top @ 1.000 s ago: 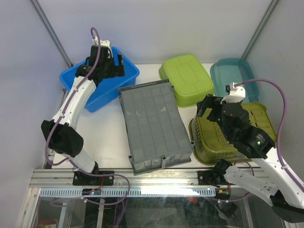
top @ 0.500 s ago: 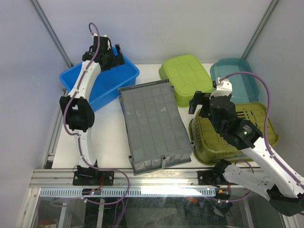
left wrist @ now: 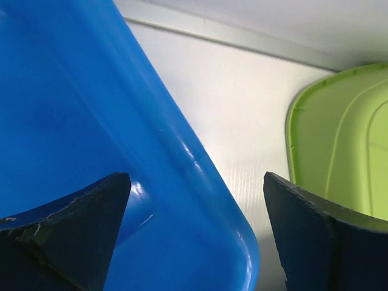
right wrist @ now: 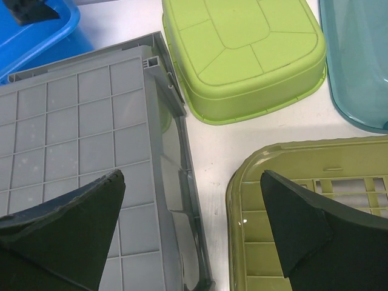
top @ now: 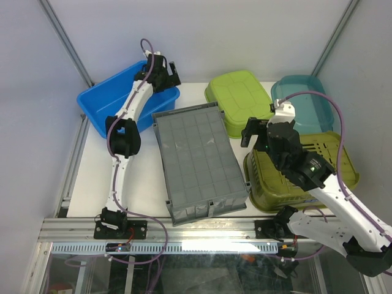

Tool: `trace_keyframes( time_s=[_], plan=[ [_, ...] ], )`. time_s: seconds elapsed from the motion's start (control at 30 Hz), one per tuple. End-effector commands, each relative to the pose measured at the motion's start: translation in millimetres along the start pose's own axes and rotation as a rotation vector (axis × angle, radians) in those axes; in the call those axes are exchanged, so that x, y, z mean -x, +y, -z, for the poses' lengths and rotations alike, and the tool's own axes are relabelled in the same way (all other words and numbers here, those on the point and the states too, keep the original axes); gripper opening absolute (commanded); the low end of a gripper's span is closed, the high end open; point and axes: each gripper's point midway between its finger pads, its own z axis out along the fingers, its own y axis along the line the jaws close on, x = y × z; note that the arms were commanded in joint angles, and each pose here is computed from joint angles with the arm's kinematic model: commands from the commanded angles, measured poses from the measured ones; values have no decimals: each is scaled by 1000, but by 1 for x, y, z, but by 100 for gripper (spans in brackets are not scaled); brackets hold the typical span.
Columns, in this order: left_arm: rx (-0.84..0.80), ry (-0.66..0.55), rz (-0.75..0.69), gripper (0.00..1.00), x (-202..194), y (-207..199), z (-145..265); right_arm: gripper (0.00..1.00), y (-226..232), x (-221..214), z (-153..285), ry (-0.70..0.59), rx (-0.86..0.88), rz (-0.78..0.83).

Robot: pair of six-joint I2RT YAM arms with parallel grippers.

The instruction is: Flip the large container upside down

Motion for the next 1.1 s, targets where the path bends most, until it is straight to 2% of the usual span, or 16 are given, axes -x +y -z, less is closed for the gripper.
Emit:
trace_keyframes(
  time_s=[0.0,0.17,0.33,0.47,0.67,0.83,1.07],
  plan=[
    [-34,-56,-49,92,8,-20,-3,99,8,10,-3,-35,23,-18],
    [-35,-63,-117,67,4,-29,3,99,4,8,-11,-26,0,-12],
    [-55,-76,-138,29,11,-37,17,99,4,7,-14,-24,2,-10],
    [-84,-86,-157,10,16,-50,33,99,4,8,-12,-25,7,-14],
    [-144,-124,-180,0,27,-84,90,99,2,9,-6,-35,18,-33],
    [-233,-163,-177,0,33,-125,155,99,2,9,0,-39,38,-61],
    [-551,-252,-148,0,70,-193,262,99,2,8,11,-40,69,-108]
  ],
)
